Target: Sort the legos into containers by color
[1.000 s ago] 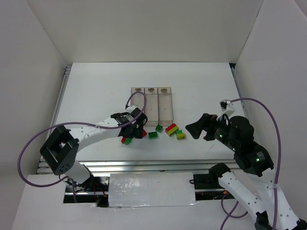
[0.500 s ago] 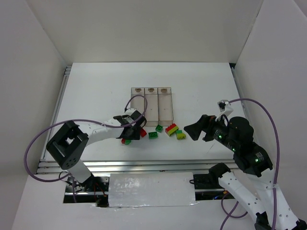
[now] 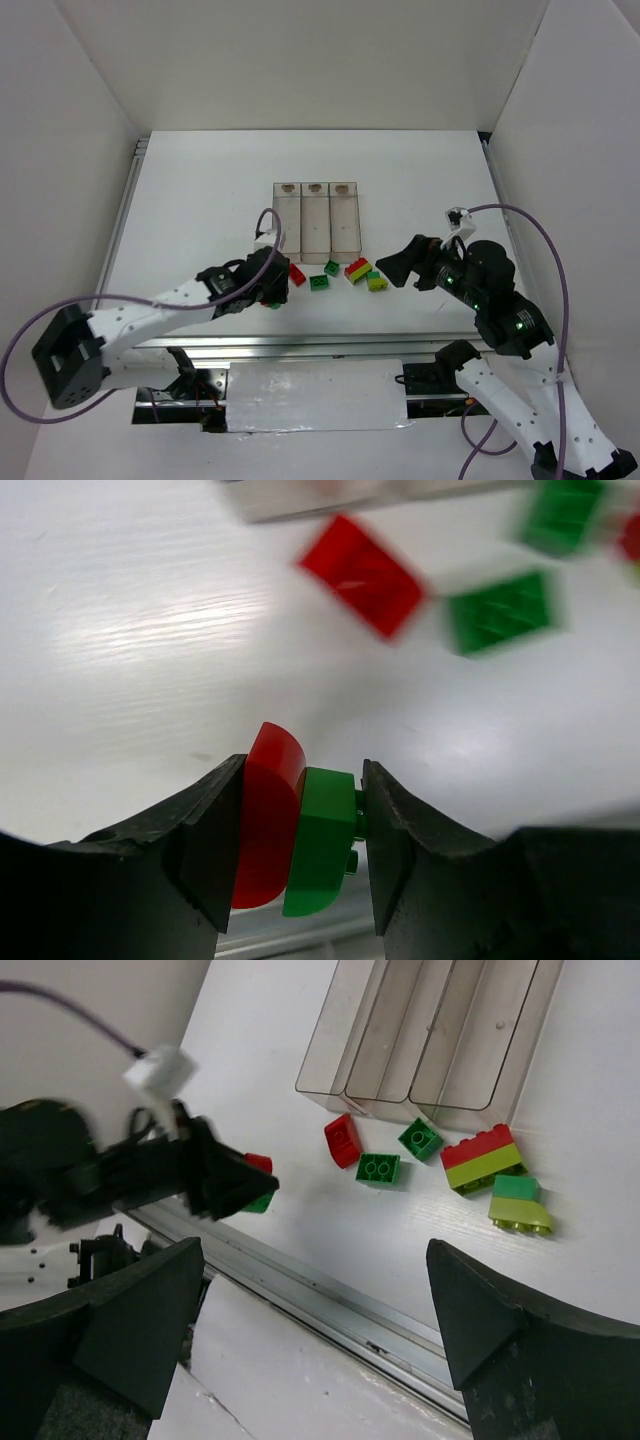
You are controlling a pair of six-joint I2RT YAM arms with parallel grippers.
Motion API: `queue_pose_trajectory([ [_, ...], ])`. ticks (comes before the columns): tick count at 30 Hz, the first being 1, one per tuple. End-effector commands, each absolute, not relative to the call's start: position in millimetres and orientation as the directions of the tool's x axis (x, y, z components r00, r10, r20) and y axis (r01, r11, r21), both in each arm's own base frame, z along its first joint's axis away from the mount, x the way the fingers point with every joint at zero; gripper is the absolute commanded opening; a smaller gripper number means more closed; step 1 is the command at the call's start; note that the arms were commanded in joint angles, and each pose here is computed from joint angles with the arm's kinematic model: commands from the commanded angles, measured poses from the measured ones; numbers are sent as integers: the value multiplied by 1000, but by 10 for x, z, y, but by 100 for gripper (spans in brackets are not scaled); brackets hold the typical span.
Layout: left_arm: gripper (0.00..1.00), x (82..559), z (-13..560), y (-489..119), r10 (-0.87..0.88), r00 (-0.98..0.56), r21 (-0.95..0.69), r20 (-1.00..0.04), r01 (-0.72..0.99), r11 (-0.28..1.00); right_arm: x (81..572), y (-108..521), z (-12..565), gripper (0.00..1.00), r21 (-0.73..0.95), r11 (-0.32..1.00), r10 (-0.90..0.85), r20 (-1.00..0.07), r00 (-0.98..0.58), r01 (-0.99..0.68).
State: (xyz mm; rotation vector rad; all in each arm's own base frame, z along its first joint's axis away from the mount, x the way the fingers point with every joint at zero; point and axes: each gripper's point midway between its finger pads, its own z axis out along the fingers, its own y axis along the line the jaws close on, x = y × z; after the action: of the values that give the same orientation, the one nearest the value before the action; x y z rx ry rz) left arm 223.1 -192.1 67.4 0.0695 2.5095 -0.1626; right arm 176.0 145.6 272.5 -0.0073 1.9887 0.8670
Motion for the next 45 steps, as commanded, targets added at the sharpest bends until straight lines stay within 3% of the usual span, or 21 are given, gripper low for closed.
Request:
queue_pose_trajectory([
  [1, 0, 2121, 1306, -2393, 8, -681, -280, -732, 311, 908, 1932, 1611, 2742, 100, 649, 692, 408, -714, -570, -317],
  [2, 0, 2033, 1544, -2520, 0, -603, -318, -798, 421, 850, 2007, 1690, 2707, 99, 685, 664, 434, -680, -591, -300],
  [6, 0, 1816, 2018, -2710, -55, -454, -363, -889, 627, 689, 2052, 2080, 2649, 97, 769, 552, 403, -585, -704, -323],
  [11, 0, 1662, 2287, -2850, -8, -328, -274, -945, 775, 569, 2120, 2500, 2715, 93, 741, 587, 328, -585, -742, -326],
  [19, 0, 1687, 2490, -2917, 81, -165, -96, -983, 835, 541, 1890, 3013, 2603, 90, 733, 571, 189, -555, -810, -369],
  [29, 0, 1668, 2601, -2997, 64, -118, -70, -991, 860, 506, 1748, 3190, 2390, 75, 724, 576, 109, -528, -842, -380],
  [34, 0, 1690, 2610, -3003, 71, -106, -56, -992, 858, 510, 1594, 3308, 2279, 73, 744, 531, 26, -492, -870, -405],
  [35, 0, 1695, 2623, -3006, 68, -105, -55, -992, 857, 513, 1572, 3330, 2265, 71, 750, 521, 13, -485, -874, -408],
  [38, 0, 1718, 2620, -2998, 75, -103, -49, -992, 851, 523, 1495, 3406, 2269, 50, 770, 476, -26, -470, -882, -424],
  [39, 0, 1719, 2633, -2994, 74, -103, -49, -992, 850, 524, 1485, 3425, 2264, 37, 771, 471, -33, -470, -882, -428],
  [40, 0, 1720, 2636, -2997, 74, -102, -49, -992, 849, 526, 1461, 3430, 2258, 37, 775, 465, -41, -464, -885, -428],
  [41, 0, 1729, 2637, -2987, 72, -103, -49, -992, 845, 532, 1474, 3432, 2278, 21, 776, 460, -36, -469, -883, -431],
  [42, 2, 1732, 2650, -2982, 70, -104, -50, -992, 843, 535, 1475, 3441, 2295, 12, 776, 453, -34, -476, -879, -438],
  [43, 6, 1736, 2654, -2980, 69, -105, -52, -992, 842, 538, 1462, 3447, 2306, 8, 780, 442, -37, -478, -877, -444],
  [45, 35, 1768, 2654, -2958, 63, -115, -61, -991, 827, 559, 1448, 3464, 2386, 2, 781, 409, -34, -504, -863, -472],
])
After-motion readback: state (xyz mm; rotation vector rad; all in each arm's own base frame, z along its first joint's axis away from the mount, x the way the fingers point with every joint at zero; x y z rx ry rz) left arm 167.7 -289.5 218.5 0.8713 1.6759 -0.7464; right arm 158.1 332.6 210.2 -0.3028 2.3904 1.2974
